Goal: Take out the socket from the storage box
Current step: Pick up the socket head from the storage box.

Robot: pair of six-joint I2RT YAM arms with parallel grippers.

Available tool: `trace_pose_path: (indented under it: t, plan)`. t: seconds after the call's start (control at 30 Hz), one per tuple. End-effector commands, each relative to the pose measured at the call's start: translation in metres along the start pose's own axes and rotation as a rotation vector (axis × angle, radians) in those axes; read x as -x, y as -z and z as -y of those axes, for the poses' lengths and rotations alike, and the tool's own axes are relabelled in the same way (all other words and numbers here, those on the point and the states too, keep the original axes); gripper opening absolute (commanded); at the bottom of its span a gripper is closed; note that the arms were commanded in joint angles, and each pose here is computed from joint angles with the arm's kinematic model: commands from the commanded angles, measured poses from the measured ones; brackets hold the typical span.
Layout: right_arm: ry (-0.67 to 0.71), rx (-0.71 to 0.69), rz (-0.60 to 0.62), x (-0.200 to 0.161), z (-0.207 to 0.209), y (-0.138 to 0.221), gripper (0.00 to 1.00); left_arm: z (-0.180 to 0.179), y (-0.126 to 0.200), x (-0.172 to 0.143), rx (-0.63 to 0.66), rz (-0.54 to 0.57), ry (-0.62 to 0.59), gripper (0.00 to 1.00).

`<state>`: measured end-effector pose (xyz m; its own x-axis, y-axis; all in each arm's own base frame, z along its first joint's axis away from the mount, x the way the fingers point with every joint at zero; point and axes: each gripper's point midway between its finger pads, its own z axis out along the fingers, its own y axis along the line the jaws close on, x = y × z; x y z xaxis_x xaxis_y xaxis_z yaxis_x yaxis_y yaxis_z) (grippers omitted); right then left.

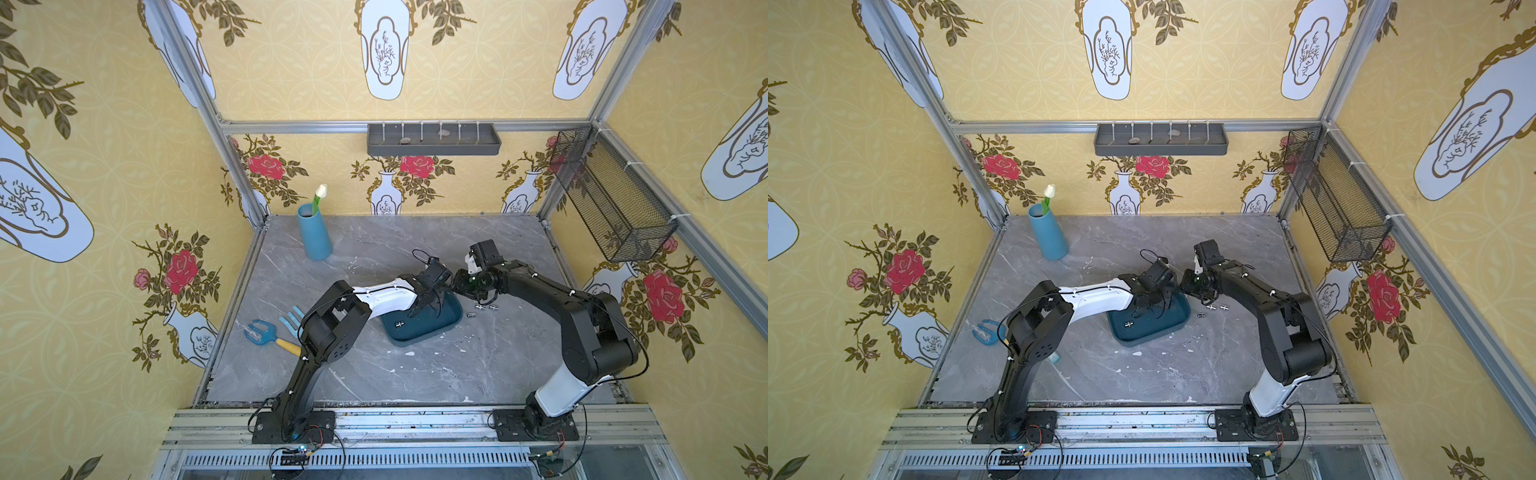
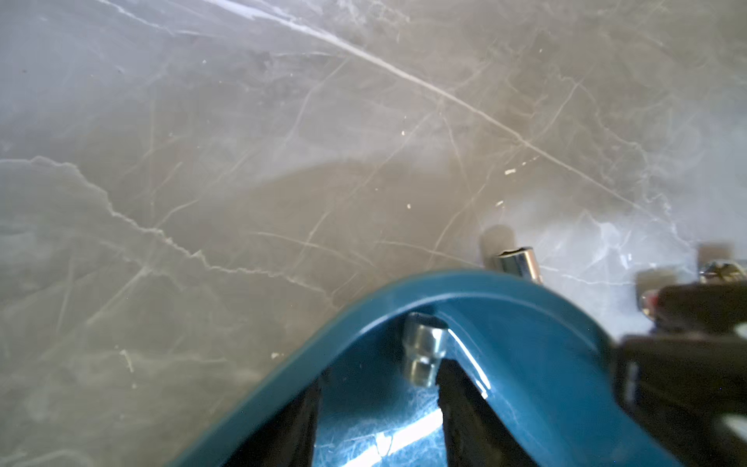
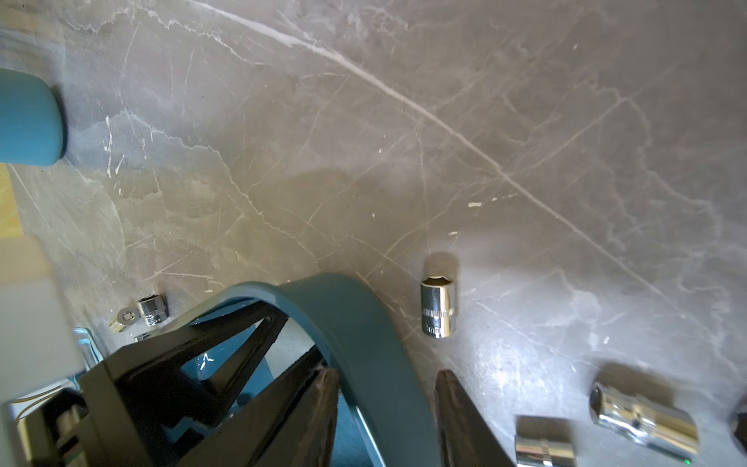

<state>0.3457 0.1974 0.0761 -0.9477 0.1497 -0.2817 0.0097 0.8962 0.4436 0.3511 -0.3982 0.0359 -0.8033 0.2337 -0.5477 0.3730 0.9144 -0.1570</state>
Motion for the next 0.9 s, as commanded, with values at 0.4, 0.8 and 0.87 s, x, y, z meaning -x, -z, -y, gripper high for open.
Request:
trace_pose_path:
  t: [0.4,0.8,0.87]
  plan:
    - [-0.013,0.015,-0.016,-0.004,-0.003,-0.001,0.42,0.015,-0.014,0.003,-0.084,0.04,-0.095,0.51]
    - [-0.013,0.023,-0.017,-0.005,-0.006,0.001,0.39,0.011,-0.026,0.001,-0.057,0.045,-0.116,0.22]
    - [-0.012,0.019,-0.012,-0.005,-0.006,0.002,0.39,0.01,-0.022,0.001,-0.055,0.049,-0.115,0.18]
